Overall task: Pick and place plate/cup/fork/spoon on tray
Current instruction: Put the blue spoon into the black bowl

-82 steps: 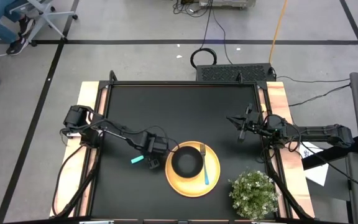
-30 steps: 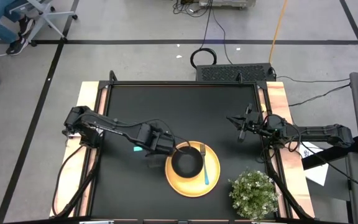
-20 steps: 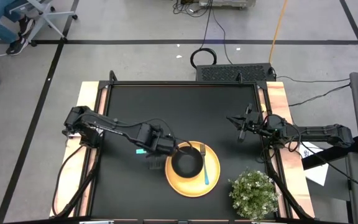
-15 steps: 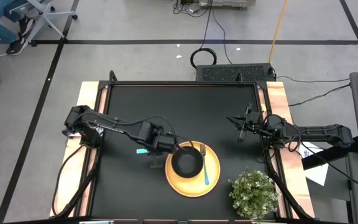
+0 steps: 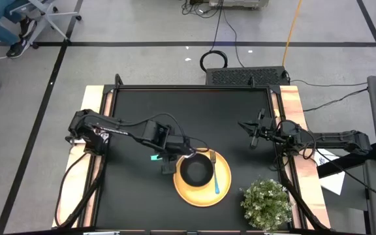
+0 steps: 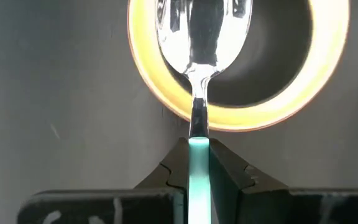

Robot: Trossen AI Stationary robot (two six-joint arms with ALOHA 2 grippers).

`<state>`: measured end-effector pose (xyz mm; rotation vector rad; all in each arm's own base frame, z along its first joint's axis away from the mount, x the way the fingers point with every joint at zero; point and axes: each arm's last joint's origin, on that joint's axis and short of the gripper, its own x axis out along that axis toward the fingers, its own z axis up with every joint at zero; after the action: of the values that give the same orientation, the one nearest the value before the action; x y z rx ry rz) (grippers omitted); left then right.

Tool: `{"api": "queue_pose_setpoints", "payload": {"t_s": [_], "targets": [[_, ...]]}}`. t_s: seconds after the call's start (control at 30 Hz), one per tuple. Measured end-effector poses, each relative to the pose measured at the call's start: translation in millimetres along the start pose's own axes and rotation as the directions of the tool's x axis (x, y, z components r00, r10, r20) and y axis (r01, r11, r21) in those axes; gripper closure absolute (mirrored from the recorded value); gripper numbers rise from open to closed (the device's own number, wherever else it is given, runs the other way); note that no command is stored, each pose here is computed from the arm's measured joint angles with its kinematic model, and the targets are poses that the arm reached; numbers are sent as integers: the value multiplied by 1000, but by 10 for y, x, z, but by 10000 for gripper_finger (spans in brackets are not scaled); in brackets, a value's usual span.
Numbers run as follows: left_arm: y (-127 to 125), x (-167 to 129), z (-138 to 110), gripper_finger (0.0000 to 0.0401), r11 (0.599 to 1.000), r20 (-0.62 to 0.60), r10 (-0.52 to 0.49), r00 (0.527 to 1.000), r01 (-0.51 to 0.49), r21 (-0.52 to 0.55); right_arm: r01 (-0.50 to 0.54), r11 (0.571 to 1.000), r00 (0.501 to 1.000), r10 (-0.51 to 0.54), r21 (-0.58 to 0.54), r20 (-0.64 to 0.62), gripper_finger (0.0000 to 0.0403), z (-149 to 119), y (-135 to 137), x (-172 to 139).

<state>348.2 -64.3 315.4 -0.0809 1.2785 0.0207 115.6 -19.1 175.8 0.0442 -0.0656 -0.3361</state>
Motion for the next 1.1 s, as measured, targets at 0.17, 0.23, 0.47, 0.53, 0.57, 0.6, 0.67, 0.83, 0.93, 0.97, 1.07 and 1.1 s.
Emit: {"api": "queue_pose_setpoints", "payload": {"t_s": [0.17,0.23,0.47,0.53,0.57,0.6,0.67,0.83,0.93,0.97,1.07,1.1], "targets": [[-13,-191,86,366,1000,69,-3,998,2,8,0,1000,1000,0,0,0,403,0,0,0],[-13,-215,138,366,1000,74,3,997,-4,15,0,1000,1000,0,0,0,403,0,0,0],[-18,-48,422,366,997,-46,41,998,-38,73,0,1000,1000,0,2,7,403,7,0,0],[-20,-36,484,366,995,-64,44,997,-39,87,0,1000,1000,0,2,7,403,7,1,0],[-23,-31,501,366,994,-76,51,996,-43,97,0,1000,1000,0,1,6,403,6,1,0],[-22,-32,508,366,993,-89,57,994,-47,108,0,1000,1000,0,1,6,403,6,0,0],[-23,-13,527,366,992,-99,59,993,-47,121,0,1000,1000,0,1,6,403,6,1,0],[15,55,511,366,994,-165,37,986,-20,105,0,1000,1000,0,-1,7,403,6,1,1],[24,140,535,366,996,-187,18,982,-1,92,0,1000,1000,0,-6,9,403,8,0,1],[25,169,540,366,996,-193,17,981,1,91,0,1000,1000,0,-8,12,403,12,0,1],[32,264,566,366,996,-218,-6,976,25,84,0,1000,1000,0,-8,14,403,14,1,1],[31,296,573,366,996,-225,-10,974,29,82,0,1000,1000,0,-8,14,403,13,1,2]]}}
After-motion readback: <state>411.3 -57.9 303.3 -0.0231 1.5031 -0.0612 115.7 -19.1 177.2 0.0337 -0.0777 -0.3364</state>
